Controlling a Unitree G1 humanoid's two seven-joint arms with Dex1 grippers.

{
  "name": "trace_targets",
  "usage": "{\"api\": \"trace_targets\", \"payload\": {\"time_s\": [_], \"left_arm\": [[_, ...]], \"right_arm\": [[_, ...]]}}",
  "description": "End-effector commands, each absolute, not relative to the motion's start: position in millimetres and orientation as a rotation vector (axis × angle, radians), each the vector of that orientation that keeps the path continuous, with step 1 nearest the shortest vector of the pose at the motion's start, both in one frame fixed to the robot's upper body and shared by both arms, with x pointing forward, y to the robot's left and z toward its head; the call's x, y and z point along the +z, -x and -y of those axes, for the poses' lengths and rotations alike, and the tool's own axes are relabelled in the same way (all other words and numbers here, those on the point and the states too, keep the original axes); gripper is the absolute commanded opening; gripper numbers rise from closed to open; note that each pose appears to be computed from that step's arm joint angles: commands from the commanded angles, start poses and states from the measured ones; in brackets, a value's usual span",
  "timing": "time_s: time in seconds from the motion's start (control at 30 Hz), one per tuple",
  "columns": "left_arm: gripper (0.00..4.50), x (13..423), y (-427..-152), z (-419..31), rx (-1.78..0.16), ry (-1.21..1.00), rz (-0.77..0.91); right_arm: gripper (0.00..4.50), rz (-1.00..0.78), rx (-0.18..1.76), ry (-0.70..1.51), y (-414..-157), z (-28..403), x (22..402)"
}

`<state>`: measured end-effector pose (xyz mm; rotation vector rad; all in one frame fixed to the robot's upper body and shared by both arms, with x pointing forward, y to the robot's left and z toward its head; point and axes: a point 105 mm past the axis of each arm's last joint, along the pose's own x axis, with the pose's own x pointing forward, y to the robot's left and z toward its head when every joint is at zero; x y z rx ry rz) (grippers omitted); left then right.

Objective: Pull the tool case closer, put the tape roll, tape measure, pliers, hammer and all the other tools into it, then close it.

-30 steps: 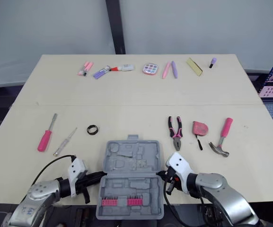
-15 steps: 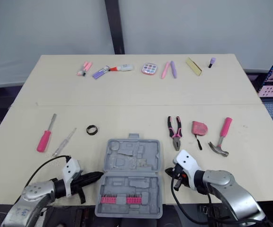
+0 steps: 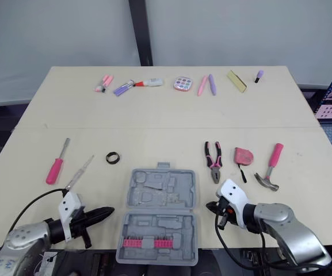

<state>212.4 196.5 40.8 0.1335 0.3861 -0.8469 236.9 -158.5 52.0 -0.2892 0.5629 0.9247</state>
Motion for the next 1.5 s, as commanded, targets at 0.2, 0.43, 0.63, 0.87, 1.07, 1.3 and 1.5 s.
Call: {"api": "trace_targets", "payload": {"time_s": [0.2,0.43,0.63,0.87,1.07,1.3,1.5], "left_arm": [[0.00,39.5,-217.7,-182.7,-0.876,-0.142,-0.356],[0.00,74.0,-202.5,-203.7,-0.822,-0.118,-0.291],[0.00,104.5,-177.8,-219.6,-0.763,-0.105,-0.266],[0.00,109.8,-153.0,-238.5,-0.689,-0.103,-0.300],[1.79,108.0,-143.5,-251.8,-0.629,-0.110,-0.311],[4.50,101.8,-140.1,-262.3,-0.581,-0.163,-0.323],[4.50,98.2,-139.7,-256.2,-0.613,-0.152,-0.339]], "right_arm": [[0.03,-0.539,0.951,0.279,-232.4,154.4,57.1],[0.03,-0.486,0.920,0.288,-232.3,163.4,75.9],[0.03,-0.496,0.924,0.291,-225.8,173.9,85.6],[0.03,-0.532,0.962,0.290,-214.3,180.4,90.2],[1.37,-0.569,0.976,0.274,-204.2,185.4,88.2],[4.42,-0.600,1.002,0.265,-196.7,185.6,81.6],[4.42,-0.594,1.004,0.268,-198.3,184.2,80.2]]}}
